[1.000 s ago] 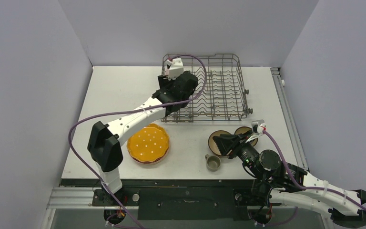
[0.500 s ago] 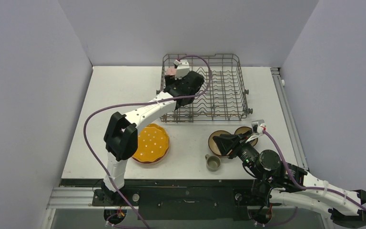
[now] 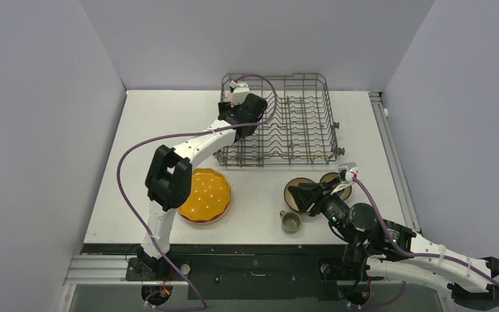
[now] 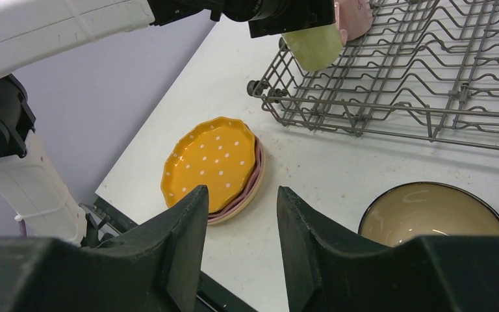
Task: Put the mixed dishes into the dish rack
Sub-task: Turn the cup upside down in the dish rack.
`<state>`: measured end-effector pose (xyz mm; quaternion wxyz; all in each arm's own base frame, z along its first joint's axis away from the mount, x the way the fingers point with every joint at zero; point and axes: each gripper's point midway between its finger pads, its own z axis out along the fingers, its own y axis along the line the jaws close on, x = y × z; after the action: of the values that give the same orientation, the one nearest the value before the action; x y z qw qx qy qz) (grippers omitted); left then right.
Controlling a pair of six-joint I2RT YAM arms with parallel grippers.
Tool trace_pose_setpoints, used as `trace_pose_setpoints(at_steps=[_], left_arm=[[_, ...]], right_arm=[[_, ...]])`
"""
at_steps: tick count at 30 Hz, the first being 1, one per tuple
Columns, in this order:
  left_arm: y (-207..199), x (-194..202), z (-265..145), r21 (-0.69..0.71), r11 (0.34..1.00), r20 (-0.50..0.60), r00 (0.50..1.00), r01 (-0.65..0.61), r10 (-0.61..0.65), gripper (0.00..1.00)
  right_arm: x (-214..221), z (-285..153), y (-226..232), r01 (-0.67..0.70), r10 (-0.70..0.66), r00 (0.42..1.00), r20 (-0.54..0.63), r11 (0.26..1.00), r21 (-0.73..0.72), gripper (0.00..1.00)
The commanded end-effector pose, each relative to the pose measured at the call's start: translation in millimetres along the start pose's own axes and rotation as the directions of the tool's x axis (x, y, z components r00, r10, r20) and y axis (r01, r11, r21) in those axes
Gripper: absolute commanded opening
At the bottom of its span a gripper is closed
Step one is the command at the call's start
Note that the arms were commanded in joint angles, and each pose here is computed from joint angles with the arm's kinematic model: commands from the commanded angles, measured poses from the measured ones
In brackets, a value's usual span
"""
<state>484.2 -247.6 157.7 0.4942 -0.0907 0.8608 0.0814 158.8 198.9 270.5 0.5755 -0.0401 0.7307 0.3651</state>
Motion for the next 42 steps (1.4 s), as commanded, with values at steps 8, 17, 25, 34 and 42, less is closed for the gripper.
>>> trace_pose_setpoints(at_steps=[8,17,25,34,42], left_arm=[[-23,-44,18,0.05,0.996,0.088,0.993,0.077,-0.081,0.0],[-27,-41,32,0.034,0.997,0.082,0.994,0.063,-0.065,0.0],[-26,-45,42,0.017,0.999,0.091,0.995,0.045,-0.046,0.0],[-22,-46,51,-0.01,1.0,0.103,0.994,0.021,-0.02,0.0],[-20,-33,58,-0.024,1.0,0.084,0.996,0.003,-0.001,0.0]], right_arm=[[-5,5,4,0.036,-0.036,0.999,0.01,0.999,-0.001,0.4],[-2,7,1,0.056,-0.056,0.998,-0.002,0.998,0.009,0.4],[-1,8,-1,0.064,-0.063,0.998,-0.005,0.998,0.017,0.4],[2,10,-4,0.065,-0.065,0.998,-0.007,0.998,0.026,0.41],[6,11,-5,0.062,-0.062,0.998,-0.012,0.998,0.028,0.41]])
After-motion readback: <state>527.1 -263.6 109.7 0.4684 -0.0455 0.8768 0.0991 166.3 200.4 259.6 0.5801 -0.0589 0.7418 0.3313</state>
